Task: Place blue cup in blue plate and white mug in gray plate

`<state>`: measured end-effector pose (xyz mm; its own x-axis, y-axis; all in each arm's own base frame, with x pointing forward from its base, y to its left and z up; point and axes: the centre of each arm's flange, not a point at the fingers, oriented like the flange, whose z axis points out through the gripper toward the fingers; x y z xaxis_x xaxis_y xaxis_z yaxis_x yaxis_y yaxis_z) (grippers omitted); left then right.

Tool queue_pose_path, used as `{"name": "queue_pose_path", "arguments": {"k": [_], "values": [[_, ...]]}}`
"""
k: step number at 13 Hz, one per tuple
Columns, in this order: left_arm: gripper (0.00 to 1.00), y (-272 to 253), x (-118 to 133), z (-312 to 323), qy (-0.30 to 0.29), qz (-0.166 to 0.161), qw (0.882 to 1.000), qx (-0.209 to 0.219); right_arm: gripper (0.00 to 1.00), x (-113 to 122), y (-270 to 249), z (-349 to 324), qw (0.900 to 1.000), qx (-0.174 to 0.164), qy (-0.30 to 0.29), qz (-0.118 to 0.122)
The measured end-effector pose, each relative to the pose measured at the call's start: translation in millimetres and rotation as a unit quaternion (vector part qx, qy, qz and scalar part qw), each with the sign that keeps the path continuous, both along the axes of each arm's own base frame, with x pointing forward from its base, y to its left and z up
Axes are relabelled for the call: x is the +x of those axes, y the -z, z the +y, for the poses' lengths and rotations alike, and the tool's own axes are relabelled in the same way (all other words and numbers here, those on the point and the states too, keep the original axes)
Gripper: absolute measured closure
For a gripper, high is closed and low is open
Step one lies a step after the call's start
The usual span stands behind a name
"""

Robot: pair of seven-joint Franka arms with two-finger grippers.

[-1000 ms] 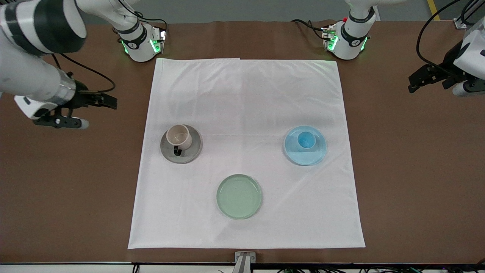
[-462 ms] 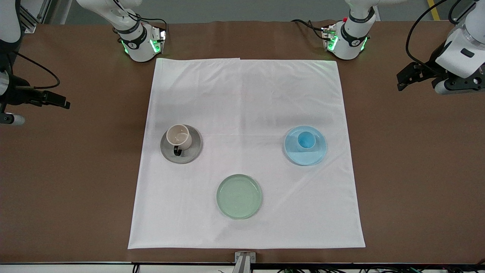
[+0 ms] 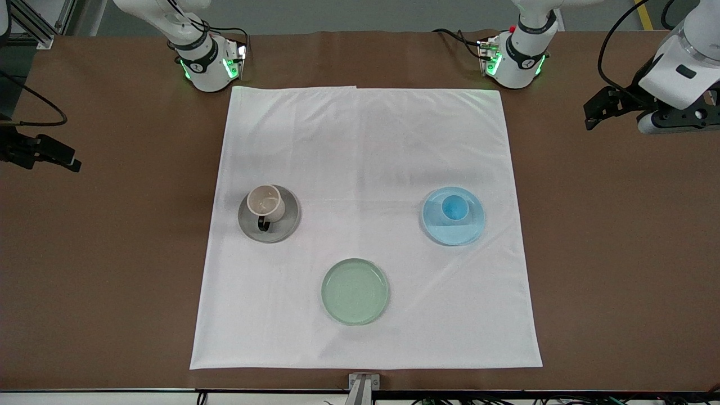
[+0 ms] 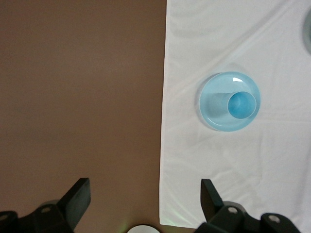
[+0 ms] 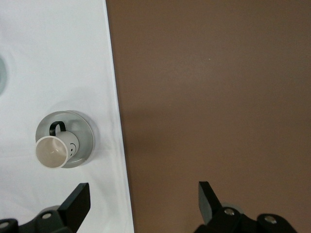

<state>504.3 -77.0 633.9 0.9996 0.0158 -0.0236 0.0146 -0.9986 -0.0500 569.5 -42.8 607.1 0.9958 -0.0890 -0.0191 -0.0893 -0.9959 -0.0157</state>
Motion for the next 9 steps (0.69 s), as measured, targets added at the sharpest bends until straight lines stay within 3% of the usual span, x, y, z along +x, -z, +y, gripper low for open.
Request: {"name": "queue_pose_path", "arguments": {"k": [2, 6, 9], "values": [[0.0, -4, 0, 2, -0.002, -0.004, 1.0, -0.001, 0.01, 3, -3, 8, 1.0, -0.001, 0.006, -0.003], [0.0, -10, 1, 6, -0.006, -0.011, 1.0, -0.002, 0.0, 4, -34, 8, 0.999, -0.003, 0.01, -0.035], [0.0, -11, 1, 7, -0.006, -0.011, 1.0, -0.002, 0.0, 4, -39, 8, 0.999, -0.003, 0.012, -0.04]]}}
